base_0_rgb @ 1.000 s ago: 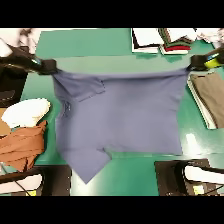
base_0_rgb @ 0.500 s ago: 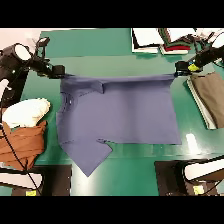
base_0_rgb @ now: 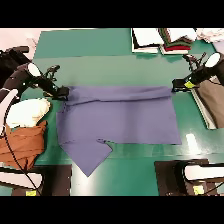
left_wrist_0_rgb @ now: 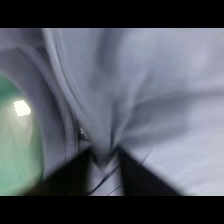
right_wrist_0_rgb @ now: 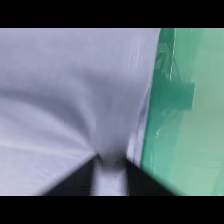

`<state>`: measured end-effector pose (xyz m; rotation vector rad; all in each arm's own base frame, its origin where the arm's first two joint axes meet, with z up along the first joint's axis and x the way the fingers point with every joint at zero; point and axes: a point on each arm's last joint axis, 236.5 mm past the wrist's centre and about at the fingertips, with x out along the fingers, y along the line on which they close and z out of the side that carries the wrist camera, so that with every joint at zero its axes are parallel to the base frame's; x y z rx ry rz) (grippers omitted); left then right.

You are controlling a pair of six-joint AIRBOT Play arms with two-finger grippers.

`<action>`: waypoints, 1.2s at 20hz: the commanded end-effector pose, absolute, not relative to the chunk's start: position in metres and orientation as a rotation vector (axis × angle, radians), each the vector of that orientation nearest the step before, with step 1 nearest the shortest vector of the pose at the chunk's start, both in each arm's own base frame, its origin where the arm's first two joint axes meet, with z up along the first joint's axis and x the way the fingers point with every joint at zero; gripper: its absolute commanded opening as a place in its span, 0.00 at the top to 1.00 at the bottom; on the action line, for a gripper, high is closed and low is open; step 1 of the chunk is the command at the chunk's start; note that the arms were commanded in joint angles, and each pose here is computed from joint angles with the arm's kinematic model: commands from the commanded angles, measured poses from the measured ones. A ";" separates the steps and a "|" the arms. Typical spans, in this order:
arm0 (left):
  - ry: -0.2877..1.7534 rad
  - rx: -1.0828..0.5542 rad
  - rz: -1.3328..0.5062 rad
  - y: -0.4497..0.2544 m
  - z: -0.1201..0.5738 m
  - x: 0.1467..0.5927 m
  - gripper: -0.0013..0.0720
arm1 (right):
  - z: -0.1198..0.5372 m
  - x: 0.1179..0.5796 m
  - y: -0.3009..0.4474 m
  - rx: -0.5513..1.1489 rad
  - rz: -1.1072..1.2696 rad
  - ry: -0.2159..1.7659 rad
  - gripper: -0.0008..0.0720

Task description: Fold the shirts.

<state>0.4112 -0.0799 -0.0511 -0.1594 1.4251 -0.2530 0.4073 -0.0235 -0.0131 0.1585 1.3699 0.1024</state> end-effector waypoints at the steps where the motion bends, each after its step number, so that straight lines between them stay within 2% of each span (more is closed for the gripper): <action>1: 1.452 -0.206 -0.216 -0.080 -0.053 0.400 0.24 | -0.010 0.405 -0.021 0.173 0.095 1.344 0.42; 5: 1.384 -0.134 -0.186 -0.064 -0.003 0.376 0.24 | 0.038 0.393 -0.021 0.154 0.097 1.272 0.42; 11: 1.521 -0.217 -0.109 -0.058 -0.034 0.226 0.24 | 0.072 0.360 -0.011 0.126 0.090 1.131 0.42; 14: 1.583 -0.316 -0.132 -0.074 -0.056 0.174 0.24 | 0.073 0.350 -0.010 0.125 0.084 1.107 0.43; 18: 1.644 -0.412 -0.163 -0.092 -0.075 0.147 0.24 | 0.075 0.343 -0.009 0.124 0.085 1.104 0.43; 24: 1.608 -0.554 -0.196 -0.116 -0.083 0.150 0.24 | 0.076 0.343 -0.009 0.123 0.084 1.099 0.43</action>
